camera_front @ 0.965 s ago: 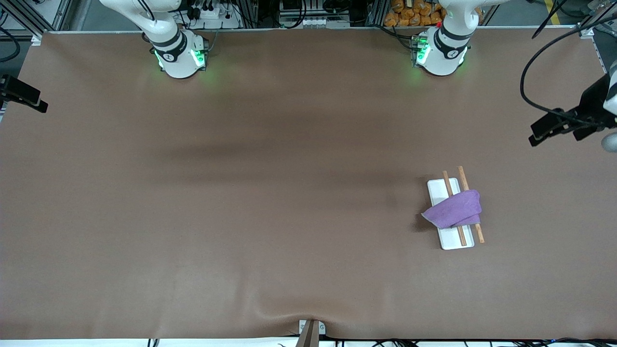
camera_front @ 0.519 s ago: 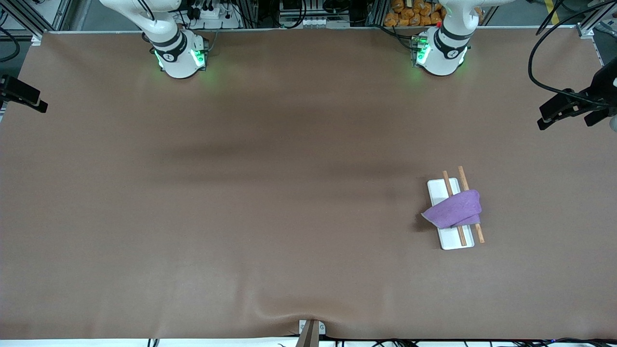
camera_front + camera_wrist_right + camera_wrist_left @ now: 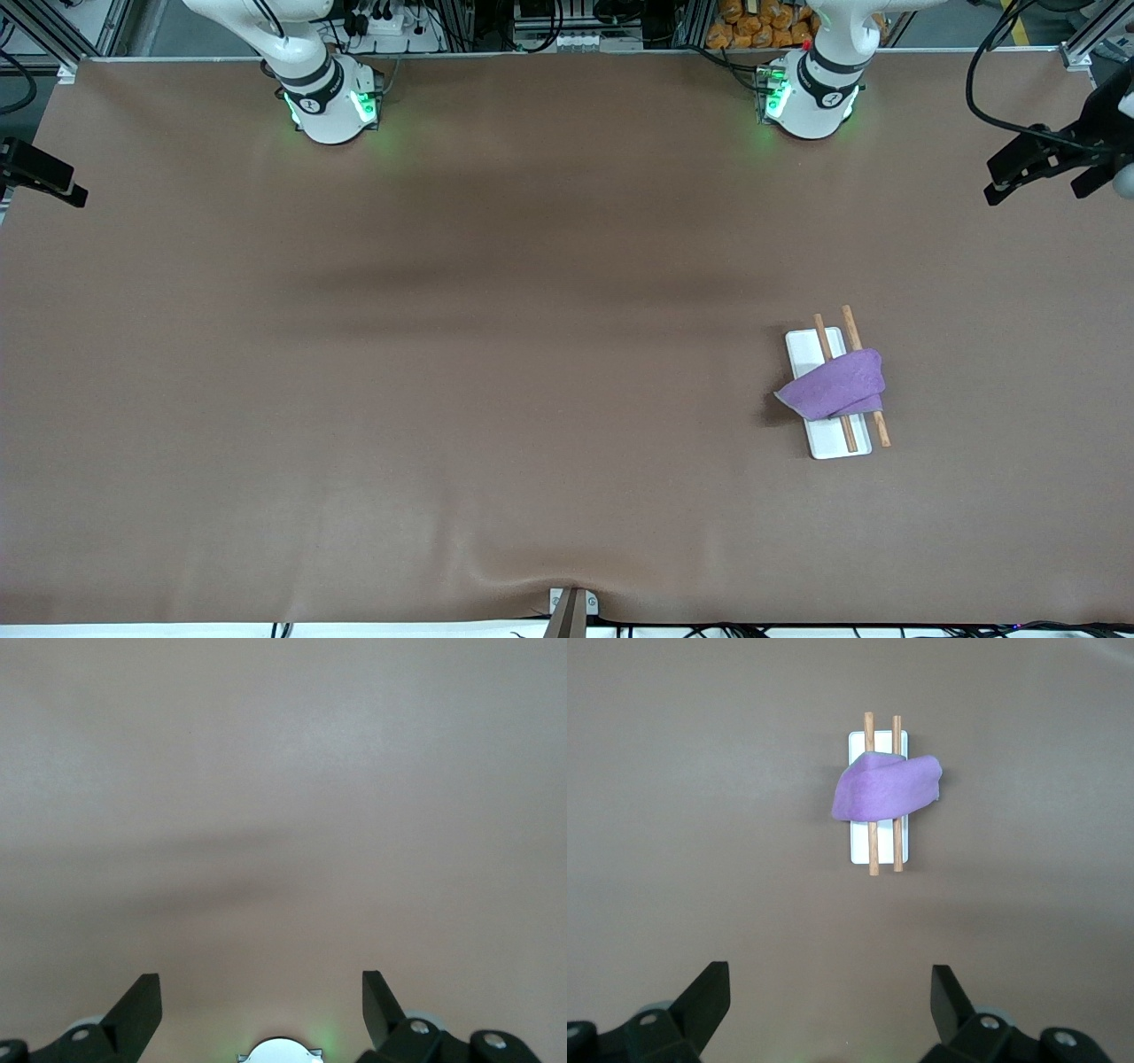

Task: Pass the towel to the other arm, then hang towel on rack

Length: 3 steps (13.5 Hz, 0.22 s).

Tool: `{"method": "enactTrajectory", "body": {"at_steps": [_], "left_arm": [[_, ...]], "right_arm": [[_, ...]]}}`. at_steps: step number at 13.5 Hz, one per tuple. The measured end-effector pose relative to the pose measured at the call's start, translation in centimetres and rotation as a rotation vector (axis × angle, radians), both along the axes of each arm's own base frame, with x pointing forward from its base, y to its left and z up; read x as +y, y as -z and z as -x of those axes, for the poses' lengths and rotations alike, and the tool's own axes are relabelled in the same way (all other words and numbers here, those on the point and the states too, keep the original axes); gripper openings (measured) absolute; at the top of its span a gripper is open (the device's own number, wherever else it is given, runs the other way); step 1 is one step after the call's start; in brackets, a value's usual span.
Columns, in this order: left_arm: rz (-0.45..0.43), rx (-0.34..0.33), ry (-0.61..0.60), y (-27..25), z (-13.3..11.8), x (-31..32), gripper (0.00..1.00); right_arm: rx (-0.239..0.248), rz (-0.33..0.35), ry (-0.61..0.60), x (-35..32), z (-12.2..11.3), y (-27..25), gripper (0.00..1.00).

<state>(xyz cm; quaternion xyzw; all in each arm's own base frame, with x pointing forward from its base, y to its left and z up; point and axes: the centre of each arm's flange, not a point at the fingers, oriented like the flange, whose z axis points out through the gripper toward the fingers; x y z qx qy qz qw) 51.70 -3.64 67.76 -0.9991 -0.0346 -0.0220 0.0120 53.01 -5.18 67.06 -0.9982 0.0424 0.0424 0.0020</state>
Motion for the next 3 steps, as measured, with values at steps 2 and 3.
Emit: {"method": "enactTrajectory", "body": {"at_steps": [2, 3], "left_arm": [[0.0, -0.001, -0.001, -0.05, 0.11, 0.06, 1.0], [0.0, -0.001, -0.002, -0.04, 0.11, 0.08, 1.0]], "right_arm": [[0.0, 0.0, 0.0, 0.0, 0.0, 0.0, 1.0], [0.0, 0.0, 0.0, 0.0, 0.0, 0.0, 1.0]]}}
